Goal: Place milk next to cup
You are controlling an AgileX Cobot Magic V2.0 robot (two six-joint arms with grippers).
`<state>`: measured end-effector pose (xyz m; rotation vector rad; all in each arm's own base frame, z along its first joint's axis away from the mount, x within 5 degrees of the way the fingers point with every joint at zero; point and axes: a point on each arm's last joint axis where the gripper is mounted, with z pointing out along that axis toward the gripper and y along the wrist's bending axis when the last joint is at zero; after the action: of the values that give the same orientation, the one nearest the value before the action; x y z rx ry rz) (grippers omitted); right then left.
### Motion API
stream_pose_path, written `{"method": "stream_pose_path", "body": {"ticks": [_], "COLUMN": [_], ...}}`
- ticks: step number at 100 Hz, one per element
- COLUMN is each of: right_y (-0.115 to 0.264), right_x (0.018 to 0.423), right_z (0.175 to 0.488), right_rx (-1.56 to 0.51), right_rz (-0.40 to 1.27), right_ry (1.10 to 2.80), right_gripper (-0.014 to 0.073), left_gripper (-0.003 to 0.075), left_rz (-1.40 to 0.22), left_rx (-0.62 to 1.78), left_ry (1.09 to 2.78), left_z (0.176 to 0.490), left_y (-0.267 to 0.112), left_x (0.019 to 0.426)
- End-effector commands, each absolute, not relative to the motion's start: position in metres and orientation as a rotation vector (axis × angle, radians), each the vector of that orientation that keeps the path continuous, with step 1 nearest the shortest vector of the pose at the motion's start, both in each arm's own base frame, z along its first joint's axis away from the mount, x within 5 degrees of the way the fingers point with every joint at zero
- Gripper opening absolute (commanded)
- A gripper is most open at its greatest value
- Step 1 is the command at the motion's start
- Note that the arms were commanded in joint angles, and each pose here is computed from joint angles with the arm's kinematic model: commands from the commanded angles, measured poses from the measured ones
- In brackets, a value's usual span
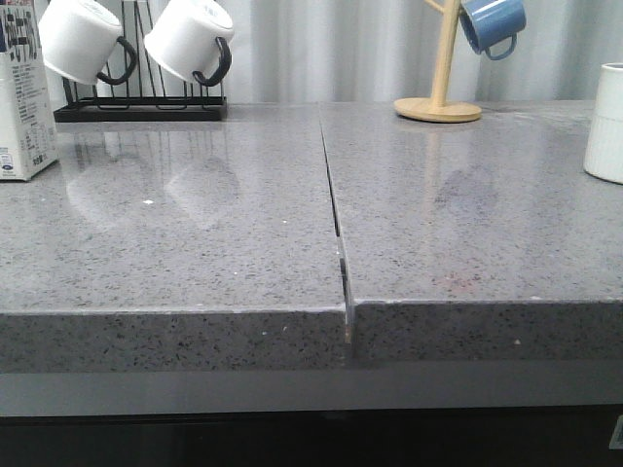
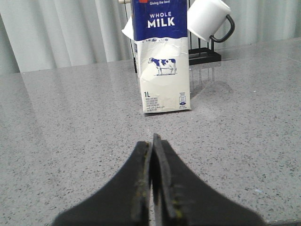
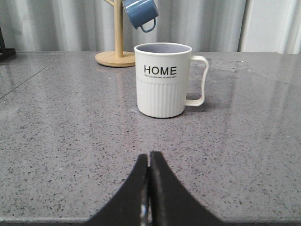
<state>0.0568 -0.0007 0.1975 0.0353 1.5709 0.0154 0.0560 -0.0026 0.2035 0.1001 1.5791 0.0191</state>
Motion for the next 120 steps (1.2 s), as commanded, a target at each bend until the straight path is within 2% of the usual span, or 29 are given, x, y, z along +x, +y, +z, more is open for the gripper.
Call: {"method": "stream_pose_path", "body": {"ticks": [1,51,73,94,120], "right_y": [-0.001,-0.001,-0.001,-0.001,-0.001], "right_x": [0.054,0.054,0.047,0.053,0.077], "right_z": [0.213,0.214,0.246,0.277,0.281], "right_rx": [0.027,0.027,0.028,0.031,0.031], "right_rz": [0.004,0.004,0.003,0.002,0.003], "right_ry": [1.452,1.448,1.426,1.499,1.588], "right_gripper": [-0.0069,-0.0069,-0.0069,-0.0069,-0.0065], "left_gripper": [-0.0021,-0.0021,-0.0021,-0.0021,-0.0021], "left_rz": [0.004,0.004,0.004,0.004,0.004], "left_rx": [0.087,0.087,0.087,0.087,0.087], "left_ry": [1.505,1.505,1.505,1.505,1.505], "left_z": [0.199,0.199,0.199,0.199,0.199], "left_y": [-0.003,-0.003,-0.003,-0.003,-0.003], "left_x": [0.055,0.055,0.055,0.055,0.055]}}
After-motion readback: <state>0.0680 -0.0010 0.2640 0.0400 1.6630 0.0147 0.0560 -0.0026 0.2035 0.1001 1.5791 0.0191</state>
